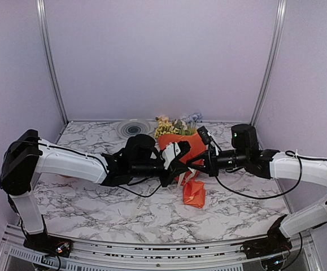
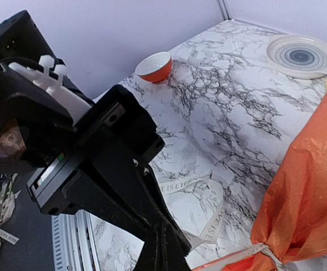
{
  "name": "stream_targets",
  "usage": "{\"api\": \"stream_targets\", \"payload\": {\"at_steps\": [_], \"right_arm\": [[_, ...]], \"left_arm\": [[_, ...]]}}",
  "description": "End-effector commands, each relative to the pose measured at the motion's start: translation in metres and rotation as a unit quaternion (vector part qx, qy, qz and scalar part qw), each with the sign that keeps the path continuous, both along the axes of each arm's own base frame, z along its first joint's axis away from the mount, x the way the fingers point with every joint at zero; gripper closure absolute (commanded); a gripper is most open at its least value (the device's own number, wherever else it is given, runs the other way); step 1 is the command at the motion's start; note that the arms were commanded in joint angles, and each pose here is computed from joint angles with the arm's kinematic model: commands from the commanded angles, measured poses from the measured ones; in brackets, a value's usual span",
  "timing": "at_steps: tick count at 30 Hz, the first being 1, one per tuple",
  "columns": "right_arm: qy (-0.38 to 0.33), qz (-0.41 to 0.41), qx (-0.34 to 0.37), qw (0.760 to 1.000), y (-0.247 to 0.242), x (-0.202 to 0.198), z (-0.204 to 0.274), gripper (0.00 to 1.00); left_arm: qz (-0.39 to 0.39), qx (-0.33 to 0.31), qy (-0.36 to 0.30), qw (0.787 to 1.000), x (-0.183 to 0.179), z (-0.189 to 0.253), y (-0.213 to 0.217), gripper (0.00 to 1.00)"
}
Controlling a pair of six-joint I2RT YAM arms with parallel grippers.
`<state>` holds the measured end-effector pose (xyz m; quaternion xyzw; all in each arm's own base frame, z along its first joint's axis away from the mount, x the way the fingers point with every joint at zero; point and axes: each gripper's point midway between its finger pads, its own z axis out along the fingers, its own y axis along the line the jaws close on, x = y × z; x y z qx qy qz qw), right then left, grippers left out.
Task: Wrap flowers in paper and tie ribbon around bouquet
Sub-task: Cross the ribbon over the folded bouquet.
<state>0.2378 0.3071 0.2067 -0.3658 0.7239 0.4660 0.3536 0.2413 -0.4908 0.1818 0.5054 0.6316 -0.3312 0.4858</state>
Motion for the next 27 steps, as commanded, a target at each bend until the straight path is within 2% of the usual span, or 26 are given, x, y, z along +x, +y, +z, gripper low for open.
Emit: {"api": "stream_targets", "payload": {"at_steps": [1,5,6,8,9,11,16,19,23,25,27], "right_arm": [[-0.025,-0.013,0.005,1.000,0.002,0.008,0.017,1.00],[-0.018,-0.021,0.006,1.000,0.002,0.011,0.018,1.00],[-0.016,-0.030,0.006,0.999,0.002,0.014,0.019,1.00],[-0.011,-0.058,0.005,0.998,-0.001,0.023,0.021,1.00],[-0.007,-0.075,0.008,0.997,-0.002,0.028,0.023,1.00],[0.009,-0.116,0.021,0.993,-0.007,0.036,0.023,1.00],[0.036,-0.172,0.078,0.981,-0.015,0.045,0.029,1.00],[0.042,-0.186,0.088,0.978,-0.018,0.047,0.028,1.00],[0.044,-0.186,0.086,0.978,-0.018,0.047,0.026,1.00],[0.043,-0.186,0.085,0.978,-0.018,0.047,0.026,1.00],[0.044,-0.186,0.083,0.978,-0.018,0.047,0.025,1.00]], "left_arm": [[0.014,-0.016,-0.008,1.000,0.005,0.004,-0.003,1.00],[0.023,-0.007,-0.007,1.000,0.009,-0.005,-0.003,1.00],[0.030,-0.003,-0.007,1.000,0.012,-0.010,-0.002,0.89],[0.066,0.007,0.000,0.998,0.022,-0.020,0.003,0.54],[0.081,0.007,0.001,0.997,0.025,-0.023,0.007,0.45],[0.098,-0.008,-0.005,0.995,0.025,-0.025,0.013,0.33],[0.083,-0.028,-0.016,0.996,0.012,-0.034,-0.007,0.23],[0.089,-0.032,-0.013,0.995,0.014,-0.038,-0.021,0.23],[0.150,-0.027,-0.018,0.988,0.035,-0.045,-0.016,0.33],[0.157,-0.028,-0.022,0.987,0.038,-0.044,-0.016,0.45],[0.147,-0.033,-0.015,0.989,0.035,-0.044,-0.020,0.63]]}}
